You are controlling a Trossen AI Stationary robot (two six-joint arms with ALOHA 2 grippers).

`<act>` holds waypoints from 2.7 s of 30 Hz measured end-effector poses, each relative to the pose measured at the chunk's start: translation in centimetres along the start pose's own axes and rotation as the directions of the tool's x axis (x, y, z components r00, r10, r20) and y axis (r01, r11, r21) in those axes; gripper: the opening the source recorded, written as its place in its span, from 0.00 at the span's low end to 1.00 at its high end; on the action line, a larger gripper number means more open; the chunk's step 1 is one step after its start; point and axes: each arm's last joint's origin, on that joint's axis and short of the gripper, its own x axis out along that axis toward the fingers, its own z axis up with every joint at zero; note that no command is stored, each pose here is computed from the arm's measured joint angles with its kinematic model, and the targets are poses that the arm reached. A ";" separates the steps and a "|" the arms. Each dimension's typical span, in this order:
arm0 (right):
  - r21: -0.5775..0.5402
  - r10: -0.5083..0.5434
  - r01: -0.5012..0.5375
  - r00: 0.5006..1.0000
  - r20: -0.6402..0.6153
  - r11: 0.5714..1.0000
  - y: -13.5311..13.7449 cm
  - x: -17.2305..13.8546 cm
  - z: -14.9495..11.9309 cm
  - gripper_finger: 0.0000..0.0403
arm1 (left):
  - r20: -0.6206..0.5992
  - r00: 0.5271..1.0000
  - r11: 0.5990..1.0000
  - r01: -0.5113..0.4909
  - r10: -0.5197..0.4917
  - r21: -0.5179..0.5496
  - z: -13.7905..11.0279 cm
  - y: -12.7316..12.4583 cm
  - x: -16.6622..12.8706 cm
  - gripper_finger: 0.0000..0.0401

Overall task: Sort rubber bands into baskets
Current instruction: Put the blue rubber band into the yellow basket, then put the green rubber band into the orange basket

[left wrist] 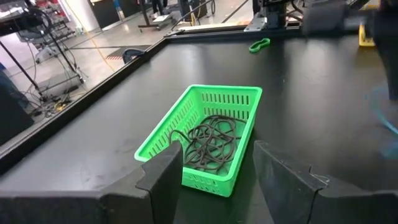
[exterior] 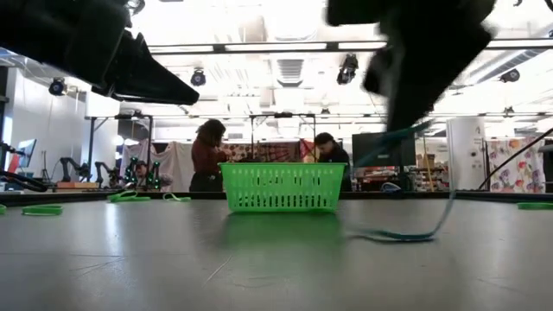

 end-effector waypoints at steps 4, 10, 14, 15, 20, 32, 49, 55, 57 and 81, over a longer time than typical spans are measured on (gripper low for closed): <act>0.164 0.104 -0.077 0.980 -0.168 0.984 0.1 -3.9 -1.6 0.03 | 0.002 1.000 0.999 -0.003 0.003 0.033 0.0 0.0 0.0 0.45; 0.383 0.235 -0.090 0.907 -0.351 0.919 1.3 -8.0 -4.4 0.03 | 0.019 0.999 0.997 -0.036 0.035 0.063 0.5 0.0 0.0 0.45; 0.494 0.310 -0.075 0.856 -0.414 0.866 2.6 -10.1 -6.3 0.03 | 0.020 0.999 0.998 -0.036 0.034 0.060 0.5 -0.1 0.0 0.45; 0.514 0.318 -0.064 0.848 -0.424 0.855 2.9 -10.7 -6.9 0.03 | 0.020 0.999 0.998 -0.035 0.034 0.060 0.5 -0.1 0.0 0.45; 0.557 0.278 0.061 0.819 -0.502 0.829 4.4 -12.3 -10.4 0.03 | 0.018 0.999 0.998 -0.032 0.031 0.062 0.5 -0.1 0.0 0.45; 0.395 0.055 0.299 0.735 -0.676 0.869 4.6 -9.7 -18.5 0.03 | -0.002 1.000 0.995 -0.026 0.026 0.094 0.2 0.0 0.0 0.35; 0.497 0.138 0.272 0.754 -0.642 0.824 2.9 -5.1 -21.2 0.08 | -0.167 0.972 0.976 0.186 -0.165 0.115 -0.5 0.3 -0.2 0.31; 0.544 0.190 0.242 0.762 -0.619 0.804 4.6 -7.1 -19.3 0.26 | -0.343 0.936 0.992 0.105 -0.077 0.063 1.2 3.0 -2.3 0.31; 0.533 0.181 0.246 0.760 -0.624 0.809 5.0 -8.1 -18.7 0.33 | -0.363 0.930 0.994 0.093 -0.066 0.059 1.9 3.5 -2.9 0.31; 0.172 -0.252 0.540 0.621 -0.743 0.824 -16.8 -7.2 -10.4 0.48 | -0.486 0.844 0.965 0.264 -0.225 0.011 0.5 -0.5 -3.3 0.31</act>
